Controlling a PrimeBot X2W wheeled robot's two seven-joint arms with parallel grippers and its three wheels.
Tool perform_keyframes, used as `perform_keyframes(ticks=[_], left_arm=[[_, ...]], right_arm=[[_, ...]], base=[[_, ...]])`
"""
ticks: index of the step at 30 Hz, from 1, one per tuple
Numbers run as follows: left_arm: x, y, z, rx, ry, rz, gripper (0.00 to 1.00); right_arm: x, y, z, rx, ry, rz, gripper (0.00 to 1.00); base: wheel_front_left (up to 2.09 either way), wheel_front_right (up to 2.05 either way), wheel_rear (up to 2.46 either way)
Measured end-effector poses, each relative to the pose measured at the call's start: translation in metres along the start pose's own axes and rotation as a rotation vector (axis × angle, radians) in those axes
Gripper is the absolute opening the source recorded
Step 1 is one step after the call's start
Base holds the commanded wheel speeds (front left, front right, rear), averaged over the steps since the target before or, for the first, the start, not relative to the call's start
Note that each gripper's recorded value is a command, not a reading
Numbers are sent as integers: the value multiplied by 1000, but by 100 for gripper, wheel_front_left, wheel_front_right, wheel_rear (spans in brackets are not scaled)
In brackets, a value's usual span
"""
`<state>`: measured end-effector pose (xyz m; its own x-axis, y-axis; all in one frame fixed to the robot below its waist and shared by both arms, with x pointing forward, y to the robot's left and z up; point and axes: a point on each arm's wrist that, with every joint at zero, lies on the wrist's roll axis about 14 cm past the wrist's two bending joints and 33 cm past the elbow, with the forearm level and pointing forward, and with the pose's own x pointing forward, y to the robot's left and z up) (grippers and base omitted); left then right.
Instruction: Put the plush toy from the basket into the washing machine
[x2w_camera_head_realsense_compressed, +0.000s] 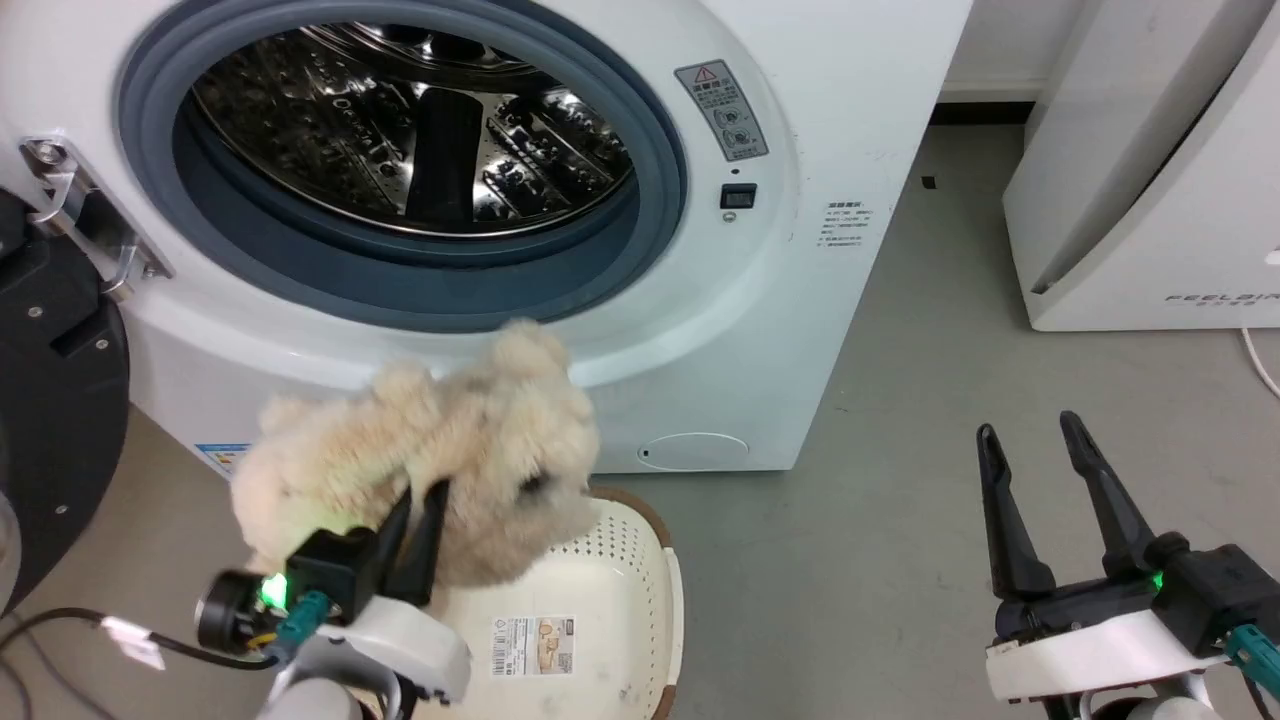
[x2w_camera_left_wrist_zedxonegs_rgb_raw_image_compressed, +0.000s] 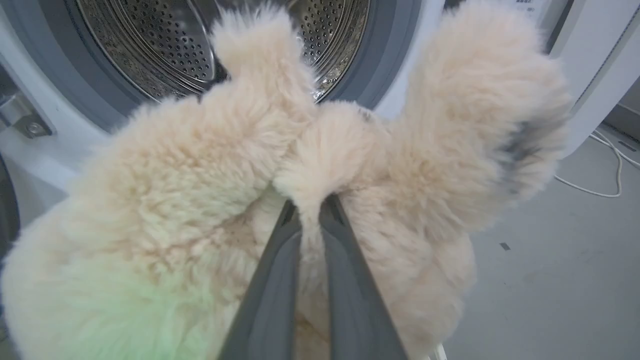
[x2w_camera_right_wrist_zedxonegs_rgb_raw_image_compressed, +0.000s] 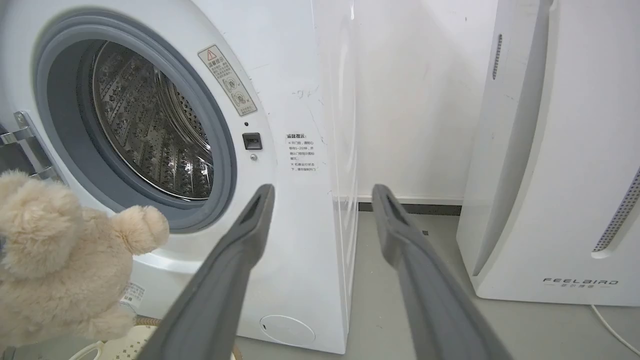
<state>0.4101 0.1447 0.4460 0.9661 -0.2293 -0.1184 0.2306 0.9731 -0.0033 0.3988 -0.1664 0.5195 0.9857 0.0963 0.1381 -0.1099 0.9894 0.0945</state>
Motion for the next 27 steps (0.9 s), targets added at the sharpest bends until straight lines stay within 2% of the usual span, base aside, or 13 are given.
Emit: perform_keyframes(ticks=[7, 12, 22, 27], left_arm=[[18, 1, 46, 29, -151, -15, 0], [50, 7, 71, 48, -232, -36, 0], [159, 29, 89, 113, -262, -88, 0], [221, 42, 81, 110, -203, -97, 0]], right_arm=[[-3, -10, -8, -6, 24, -28, 100], [-1, -19, -21, -2, 59, -54, 100], [18, -45, -51, -17, 114, -115, 100], [23, -59, -76, -11, 167, -151, 100]], base=[[0, 0, 0], [0, 0, 0], [0, 0, 0], [0, 0, 0]])
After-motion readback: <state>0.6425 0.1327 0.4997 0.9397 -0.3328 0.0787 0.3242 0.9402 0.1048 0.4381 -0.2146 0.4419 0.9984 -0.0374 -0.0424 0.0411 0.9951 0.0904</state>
